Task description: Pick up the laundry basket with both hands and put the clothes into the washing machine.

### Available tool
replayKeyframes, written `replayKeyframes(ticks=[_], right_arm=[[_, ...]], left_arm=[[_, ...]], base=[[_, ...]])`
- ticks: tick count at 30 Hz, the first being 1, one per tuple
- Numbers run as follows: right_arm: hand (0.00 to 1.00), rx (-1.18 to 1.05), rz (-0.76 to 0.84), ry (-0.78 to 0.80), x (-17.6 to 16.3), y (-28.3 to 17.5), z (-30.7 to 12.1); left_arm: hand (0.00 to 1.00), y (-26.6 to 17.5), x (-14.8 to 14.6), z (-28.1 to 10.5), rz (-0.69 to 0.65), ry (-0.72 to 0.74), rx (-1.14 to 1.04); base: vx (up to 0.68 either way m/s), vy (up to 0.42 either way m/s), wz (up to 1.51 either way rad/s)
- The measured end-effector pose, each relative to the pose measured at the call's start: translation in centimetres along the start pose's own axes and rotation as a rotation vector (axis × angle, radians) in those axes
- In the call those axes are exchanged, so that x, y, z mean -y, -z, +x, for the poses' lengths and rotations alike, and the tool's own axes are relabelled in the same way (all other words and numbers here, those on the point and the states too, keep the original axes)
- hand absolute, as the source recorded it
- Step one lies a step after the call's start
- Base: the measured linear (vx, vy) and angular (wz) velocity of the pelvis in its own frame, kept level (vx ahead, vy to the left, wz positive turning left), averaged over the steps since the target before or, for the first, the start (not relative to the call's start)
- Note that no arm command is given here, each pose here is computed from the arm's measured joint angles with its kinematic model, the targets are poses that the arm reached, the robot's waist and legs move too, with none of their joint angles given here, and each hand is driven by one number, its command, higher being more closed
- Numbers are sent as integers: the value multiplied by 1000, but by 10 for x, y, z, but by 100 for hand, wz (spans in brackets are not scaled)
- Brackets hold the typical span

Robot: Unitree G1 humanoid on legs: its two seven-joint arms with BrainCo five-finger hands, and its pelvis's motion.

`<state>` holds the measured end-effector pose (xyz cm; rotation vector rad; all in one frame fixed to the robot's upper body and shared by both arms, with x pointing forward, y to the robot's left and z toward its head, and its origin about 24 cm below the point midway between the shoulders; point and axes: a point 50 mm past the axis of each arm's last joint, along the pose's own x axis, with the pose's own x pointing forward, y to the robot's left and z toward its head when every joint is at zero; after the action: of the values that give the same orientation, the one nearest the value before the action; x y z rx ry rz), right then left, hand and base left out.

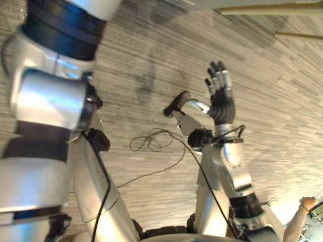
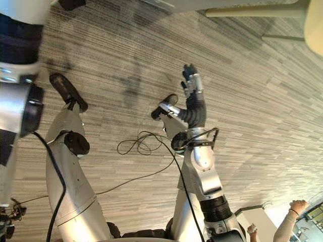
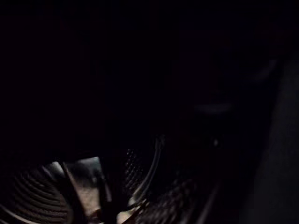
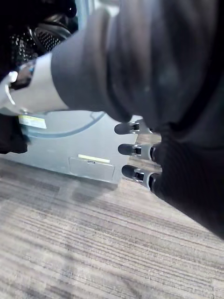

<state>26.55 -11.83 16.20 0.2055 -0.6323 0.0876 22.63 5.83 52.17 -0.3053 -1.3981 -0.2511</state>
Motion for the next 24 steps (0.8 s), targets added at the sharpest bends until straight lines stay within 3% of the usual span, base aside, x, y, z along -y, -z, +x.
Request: replayKeyframes(ticks=[1,5,10,19,24], right_arm=[[0,-3,5,8,1,0,-1],[0,-3,92,8,-9,3,-6],[0,-4,180,-72,-28,5,-9],[0,31,297,-68,-30,1,-9],[0,96,535,-134,-44,-19,-13]], left_arm=[[100,-1,5,0,60,34,19],[100,13,33,-15,527,245,159],[100,49,33,-49,933,383,255],[100,70,20,-53,1349,433,352],[100,52,31,-20,1501,413,459]], base=[[0,0,0],[-10,10,2],[-19,8,10],[-21,1,-11],[-6,1,-11]])
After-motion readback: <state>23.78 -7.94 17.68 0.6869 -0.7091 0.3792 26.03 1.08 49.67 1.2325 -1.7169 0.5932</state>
